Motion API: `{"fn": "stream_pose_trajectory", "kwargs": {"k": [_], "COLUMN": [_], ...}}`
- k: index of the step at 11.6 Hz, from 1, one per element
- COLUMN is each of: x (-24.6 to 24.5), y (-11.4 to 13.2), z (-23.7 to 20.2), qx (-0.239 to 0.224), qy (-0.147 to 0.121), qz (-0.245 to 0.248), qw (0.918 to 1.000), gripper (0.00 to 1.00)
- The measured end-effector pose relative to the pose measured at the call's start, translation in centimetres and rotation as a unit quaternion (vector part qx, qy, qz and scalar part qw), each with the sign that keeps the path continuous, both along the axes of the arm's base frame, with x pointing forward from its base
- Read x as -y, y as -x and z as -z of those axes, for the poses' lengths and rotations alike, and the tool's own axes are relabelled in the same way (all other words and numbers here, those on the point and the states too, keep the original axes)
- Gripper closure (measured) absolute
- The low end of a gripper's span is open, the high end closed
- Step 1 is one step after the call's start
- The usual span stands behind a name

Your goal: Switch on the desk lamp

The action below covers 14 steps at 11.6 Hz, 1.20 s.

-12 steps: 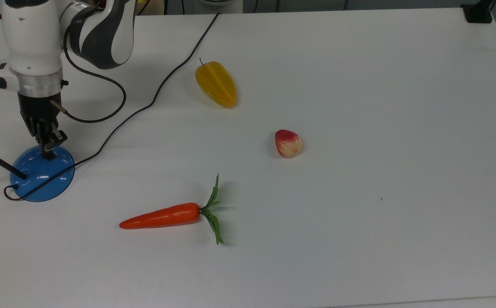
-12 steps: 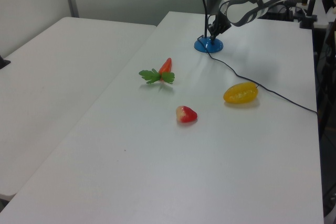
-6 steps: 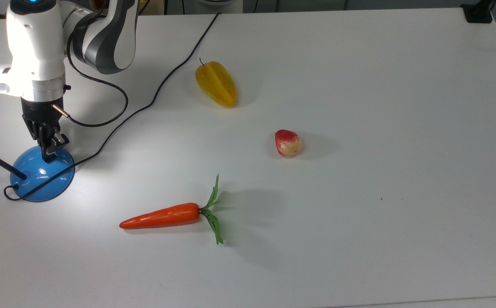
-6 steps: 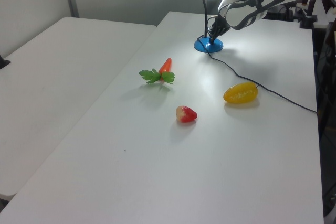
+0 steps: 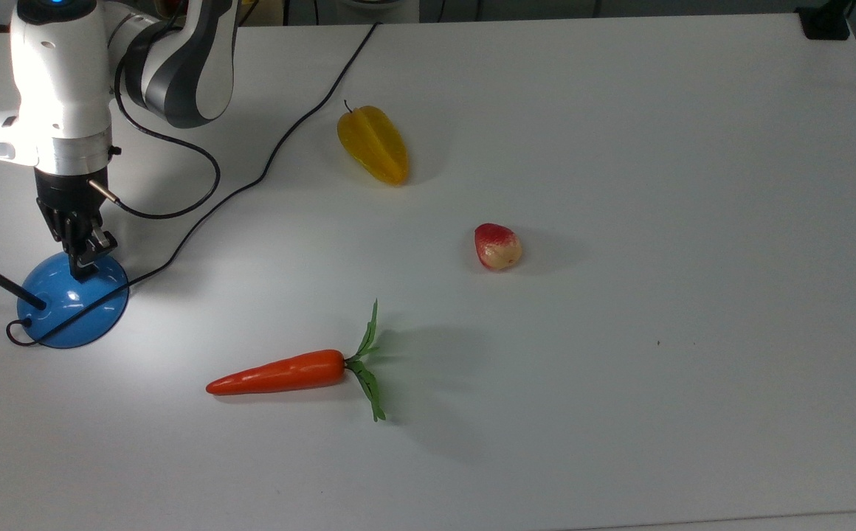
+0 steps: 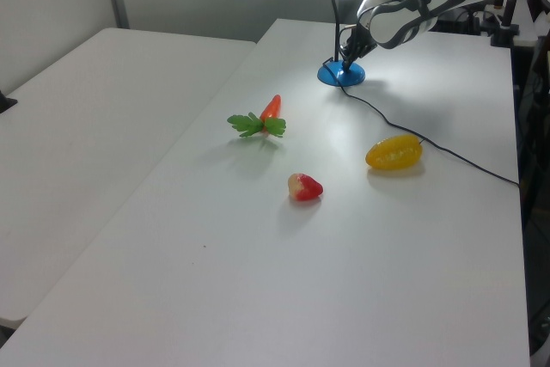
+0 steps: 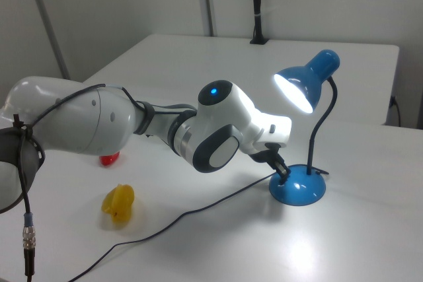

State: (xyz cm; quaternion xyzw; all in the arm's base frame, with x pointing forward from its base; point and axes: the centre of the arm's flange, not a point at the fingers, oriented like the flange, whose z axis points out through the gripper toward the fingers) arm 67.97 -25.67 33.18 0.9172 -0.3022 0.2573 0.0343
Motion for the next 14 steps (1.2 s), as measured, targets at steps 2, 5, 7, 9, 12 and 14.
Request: {"fn": "stream_pose_trajectory", "kwargs": {"k": [2, 5, 7, 9, 12, 14], "x": [-0.1, -2.0, -5.6, -9.0, -14.1, -16.8], "y": [0.0, 0.6, 1.4, 2.1, 5.2, 8.5], "z": [-1.3, -3.5, -5.2, -7.5, -13.2, -18.4], "qx": [0.011, 0.016, -0.01, -0.055, -0.149, -0.19], "qy": [0.003, 0.0, -0.016, -0.038, -0.066, -0.08], "qz": [-0.001, -0.012, -0.035, -0.06, -0.126, -0.171], "qw": [0.9999, 0.9998, 0.9992, 0.996, 0.9786, 0.9635], "gripper": [0.99, 0.99, 0.99, 0.99, 0.99, 0.99]}}
